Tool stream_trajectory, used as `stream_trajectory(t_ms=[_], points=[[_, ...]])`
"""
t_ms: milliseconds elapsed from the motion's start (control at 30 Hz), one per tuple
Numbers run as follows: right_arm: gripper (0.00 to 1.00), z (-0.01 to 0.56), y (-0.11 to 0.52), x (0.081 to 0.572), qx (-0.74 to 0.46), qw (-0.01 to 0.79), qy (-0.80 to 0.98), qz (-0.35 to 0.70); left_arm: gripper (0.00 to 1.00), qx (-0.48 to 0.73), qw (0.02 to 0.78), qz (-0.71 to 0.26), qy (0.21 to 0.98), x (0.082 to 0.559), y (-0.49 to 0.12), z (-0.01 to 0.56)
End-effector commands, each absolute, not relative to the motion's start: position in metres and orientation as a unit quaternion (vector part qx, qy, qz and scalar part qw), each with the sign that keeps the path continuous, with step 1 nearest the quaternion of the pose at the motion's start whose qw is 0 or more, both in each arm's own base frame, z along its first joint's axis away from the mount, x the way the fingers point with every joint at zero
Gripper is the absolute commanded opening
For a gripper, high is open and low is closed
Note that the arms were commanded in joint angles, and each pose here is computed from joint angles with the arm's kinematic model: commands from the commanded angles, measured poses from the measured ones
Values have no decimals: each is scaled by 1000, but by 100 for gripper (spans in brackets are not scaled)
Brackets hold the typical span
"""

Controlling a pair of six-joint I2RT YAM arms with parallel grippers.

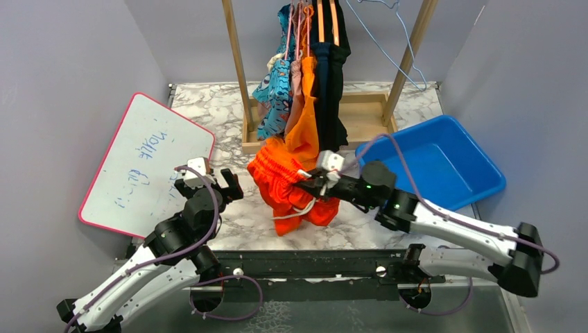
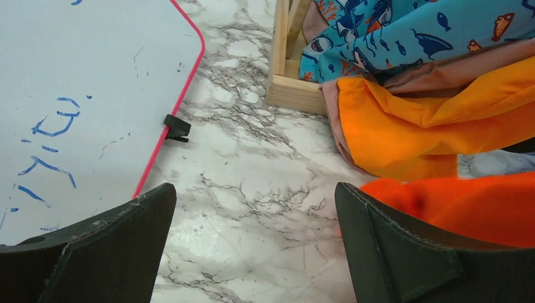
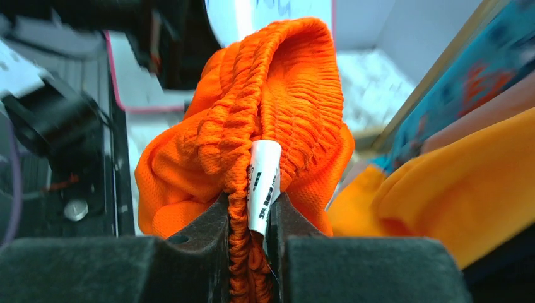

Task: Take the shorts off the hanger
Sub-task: Pick up the shorts at the center of the board.

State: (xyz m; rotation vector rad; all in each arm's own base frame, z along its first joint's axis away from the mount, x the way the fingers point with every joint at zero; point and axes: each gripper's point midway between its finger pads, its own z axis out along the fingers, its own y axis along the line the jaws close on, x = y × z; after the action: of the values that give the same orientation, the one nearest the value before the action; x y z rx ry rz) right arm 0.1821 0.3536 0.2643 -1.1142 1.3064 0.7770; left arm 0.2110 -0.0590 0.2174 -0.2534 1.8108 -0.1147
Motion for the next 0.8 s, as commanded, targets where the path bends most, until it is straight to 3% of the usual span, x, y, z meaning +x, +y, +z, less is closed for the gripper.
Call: stream_trajectory(t_ms=[0, 200, 300, 467, 700, 767], points=[[1, 304, 331, 172, -466, 635, 520, 330, 99, -118, 613, -52, 779, 210, -55, 222], [1, 242, 285, 183, -407, 608, 625, 273, 99, -115, 611, -52, 782, 210, -57, 220], [1, 176, 271, 178, -366, 530, 717, 266, 99, -112, 608, -51, 784, 211, -58, 219], [3, 124, 260, 161, -271, 410, 827, 272, 99, -110, 604, -49, 788, 212, -60, 217], [18, 95, 234, 143, -221, 280, 916, 183, 99, -112, 604, -49, 787, 212, -59, 216], [37, 85, 233, 137, -224, 248, 927, 169, 99, -113, 605, -49, 786, 212, -59, 217]])
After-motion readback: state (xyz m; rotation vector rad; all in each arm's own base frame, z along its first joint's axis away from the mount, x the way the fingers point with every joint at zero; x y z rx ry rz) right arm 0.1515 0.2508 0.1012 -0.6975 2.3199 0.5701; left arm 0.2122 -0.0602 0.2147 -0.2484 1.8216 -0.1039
